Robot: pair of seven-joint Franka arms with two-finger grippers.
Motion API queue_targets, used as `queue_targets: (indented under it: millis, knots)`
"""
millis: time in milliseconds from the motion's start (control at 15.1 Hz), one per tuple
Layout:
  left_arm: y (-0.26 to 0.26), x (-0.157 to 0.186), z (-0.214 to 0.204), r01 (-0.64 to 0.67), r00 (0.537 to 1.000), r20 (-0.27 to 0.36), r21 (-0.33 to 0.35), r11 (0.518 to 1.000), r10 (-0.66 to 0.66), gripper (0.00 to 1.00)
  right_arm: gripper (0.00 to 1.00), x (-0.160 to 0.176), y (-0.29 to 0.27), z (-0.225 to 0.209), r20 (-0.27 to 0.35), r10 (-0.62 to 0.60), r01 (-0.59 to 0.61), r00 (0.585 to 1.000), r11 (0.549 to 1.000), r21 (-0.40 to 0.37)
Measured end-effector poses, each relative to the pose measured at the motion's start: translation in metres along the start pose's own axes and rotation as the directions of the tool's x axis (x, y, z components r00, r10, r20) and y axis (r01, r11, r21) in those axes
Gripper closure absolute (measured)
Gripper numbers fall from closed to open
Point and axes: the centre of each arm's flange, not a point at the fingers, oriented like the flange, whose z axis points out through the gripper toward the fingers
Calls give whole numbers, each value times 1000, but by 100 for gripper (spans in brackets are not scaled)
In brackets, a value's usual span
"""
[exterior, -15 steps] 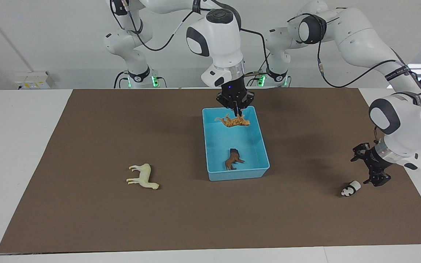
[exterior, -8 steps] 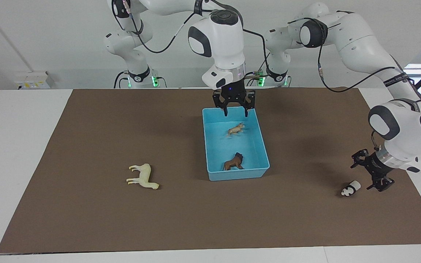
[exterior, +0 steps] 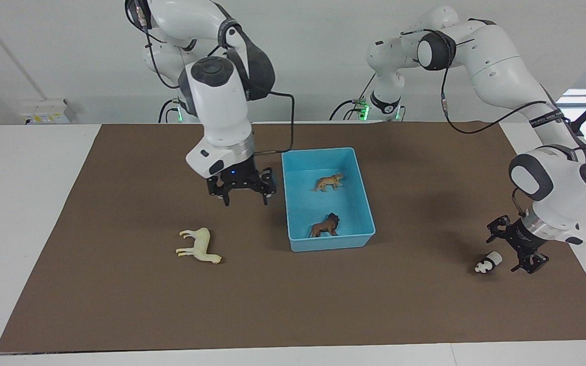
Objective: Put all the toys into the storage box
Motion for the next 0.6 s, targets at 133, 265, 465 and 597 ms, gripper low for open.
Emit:
queue_targets:
  millis: [133, 265, 465, 597]
  knots:
    - [-5, 4, 16, 7, 1000, -3, -8, 1000, -7, 0, 0, 9, 50, 27, -2, -33, 33, 999, 999, -10]
    - [-9, 4, 26, 8, 1000, -5, -4, 1000, -8, 0, 0, 8, 86, 57, 17, -52, 52, 999, 998, -19]
    - [-12, 2, 32, 6, 1000, -4, -4, 1000, -6, 0, 0, -2, 89, 81, 53, -76, 77, 996, 997, -25]
    - [-11, 3, 31, 6, 1000, -4, -6, 1000, -6, 7, 0, -4, 87, 90, 63, -85, 87, 994, 996, -26]
